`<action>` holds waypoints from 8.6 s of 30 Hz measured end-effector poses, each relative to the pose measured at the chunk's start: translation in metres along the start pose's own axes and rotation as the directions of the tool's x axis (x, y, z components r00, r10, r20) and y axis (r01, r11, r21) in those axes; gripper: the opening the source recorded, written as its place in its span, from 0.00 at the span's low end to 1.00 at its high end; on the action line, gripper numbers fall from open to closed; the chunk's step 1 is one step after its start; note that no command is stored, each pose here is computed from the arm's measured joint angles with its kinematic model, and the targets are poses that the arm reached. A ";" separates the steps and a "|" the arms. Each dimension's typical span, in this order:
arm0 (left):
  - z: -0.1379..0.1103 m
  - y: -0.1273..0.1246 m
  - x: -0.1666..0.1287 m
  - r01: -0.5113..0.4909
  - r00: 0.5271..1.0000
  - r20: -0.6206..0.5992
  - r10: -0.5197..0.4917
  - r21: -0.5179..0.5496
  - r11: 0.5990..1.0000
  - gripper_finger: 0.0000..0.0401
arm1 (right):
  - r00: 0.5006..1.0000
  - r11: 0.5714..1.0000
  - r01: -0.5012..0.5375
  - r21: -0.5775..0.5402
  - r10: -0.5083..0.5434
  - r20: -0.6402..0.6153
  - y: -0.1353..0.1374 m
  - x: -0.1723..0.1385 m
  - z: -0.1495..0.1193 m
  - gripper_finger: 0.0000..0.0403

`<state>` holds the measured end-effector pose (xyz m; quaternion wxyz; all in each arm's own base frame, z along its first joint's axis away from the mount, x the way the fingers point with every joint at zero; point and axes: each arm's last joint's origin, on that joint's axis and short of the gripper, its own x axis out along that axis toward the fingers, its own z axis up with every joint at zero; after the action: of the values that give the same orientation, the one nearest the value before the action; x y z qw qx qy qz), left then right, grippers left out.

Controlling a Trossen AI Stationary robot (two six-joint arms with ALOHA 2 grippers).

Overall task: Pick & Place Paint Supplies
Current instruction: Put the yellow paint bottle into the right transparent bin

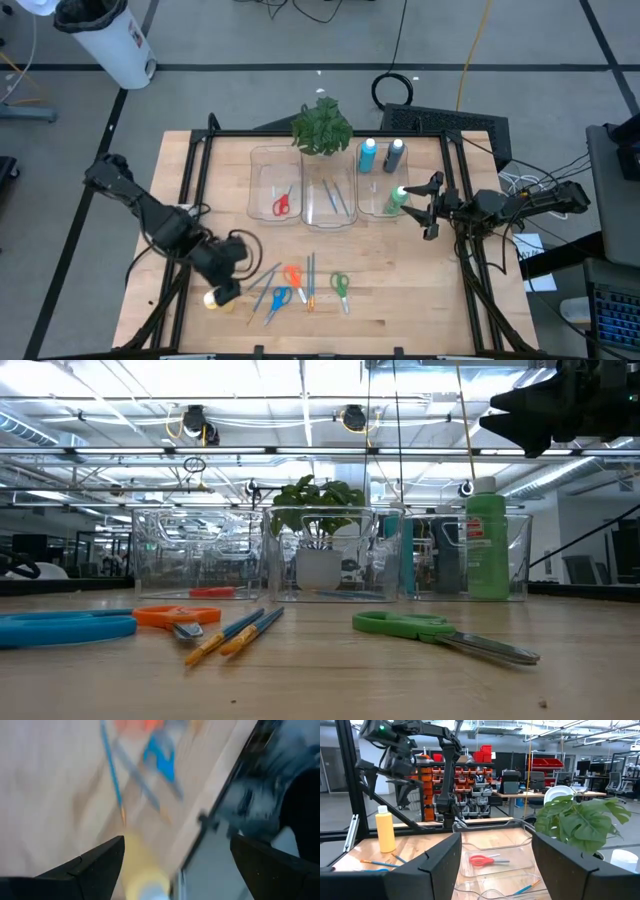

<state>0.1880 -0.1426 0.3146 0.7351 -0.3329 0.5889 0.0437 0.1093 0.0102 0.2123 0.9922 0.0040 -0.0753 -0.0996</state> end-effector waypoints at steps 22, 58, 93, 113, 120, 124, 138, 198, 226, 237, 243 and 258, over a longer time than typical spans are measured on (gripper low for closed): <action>-0.093 -0.001 0.004 -0.224 0.971 -0.144 0.193 -0.246 0.943 0.91 | 1.000 1.000 0.000 -0.002 0.000 0.003 0.000 0.000 0.000 0.58; -0.110 0.010 0.210 -0.738 0.480 0.624 0.617 -0.093 0.668 0.89 | 1.000 1.000 -0.001 -0.005 0.001 -0.015 0.000 0.000 -0.002 0.58; -0.025 0.006 0.211 -0.563 0.336 0.764 0.550 -0.306 0.768 0.63 | 0.999 1.000 -0.002 -0.010 0.001 -0.035 0.001 0.002 -0.004 0.58; 0.009 0.038 0.226 -0.525 0.177 0.864 0.471 -0.322 0.788 0.55 | 0.999 1.000 -0.002 -0.014 0.001 -0.039 0.001 0.002 -0.004 0.58; 0.020 0.037 0.229 -0.572 0.222 0.831 0.510 -0.312 0.758 0.54 | 0.999 1.000 -0.002 -0.020 0.001 -0.050 0.001 0.002 -0.005 0.58; 0.020 0.037 0.230 -0.569 0.229 0.830 0.509 -0.310 0.762 0.54 | 0.999 1.000 -0.003 -0.021 0.001 -0.052 0.001 0.002 -0.006 0.58; 0.022 0.038 0.226 -0.664 0.440 0.606 0.662 -0.277 0.695 0.50 | 0.999 1.000 -0.001 -0.003 0.001 -0.053 0.001 0.002 -0.006 0.58; -0.023 0.151 0.108 0.008 0.256 0.947 -0.195 0.200 0.980 0.55 | 0.998 1.000 -0.002 -0.008 0.001 -0.065 0.001 0.002 -0.007 0.58; 0.039 0.090 0.171 -0.435 0.458 0.889 -0.005 0.229 0.871 0.85 | 0.998 1.000 -0.002 -0.008 0.001 -0.066 0.001 0.002 -0.007 0.58; 0.063 0.097 0.180 -0.401 0.470 0.881 0.053 0.159 0.902 0.75 | 0.998 1.000 -0.002 -0.008 0.002 -0.066 0.001 0.002 -0.007 0.58; 0.067 0.099 0.180 -0.328 0.521 0.854 0.008 0.192 0.925 0.49 | 0.998 1.000 -0.002 -0.007 0.002 -0.065 0.001 0.002 -0.007 0.58; 0.071 0.082 0.153 -0.239 0.480 0.873 -0.092 0.231 0.943 0.45 | 0.998 1.000 -0.002 0.000 0.002 -0.065 0.001 0.002 -0.007 0.58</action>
<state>0.2561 -0.0912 0.1480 0.9725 -0.1135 0.1455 0.1421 0.1127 0.0109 0.2056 0.9942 0.0072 -0.0427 -0.0985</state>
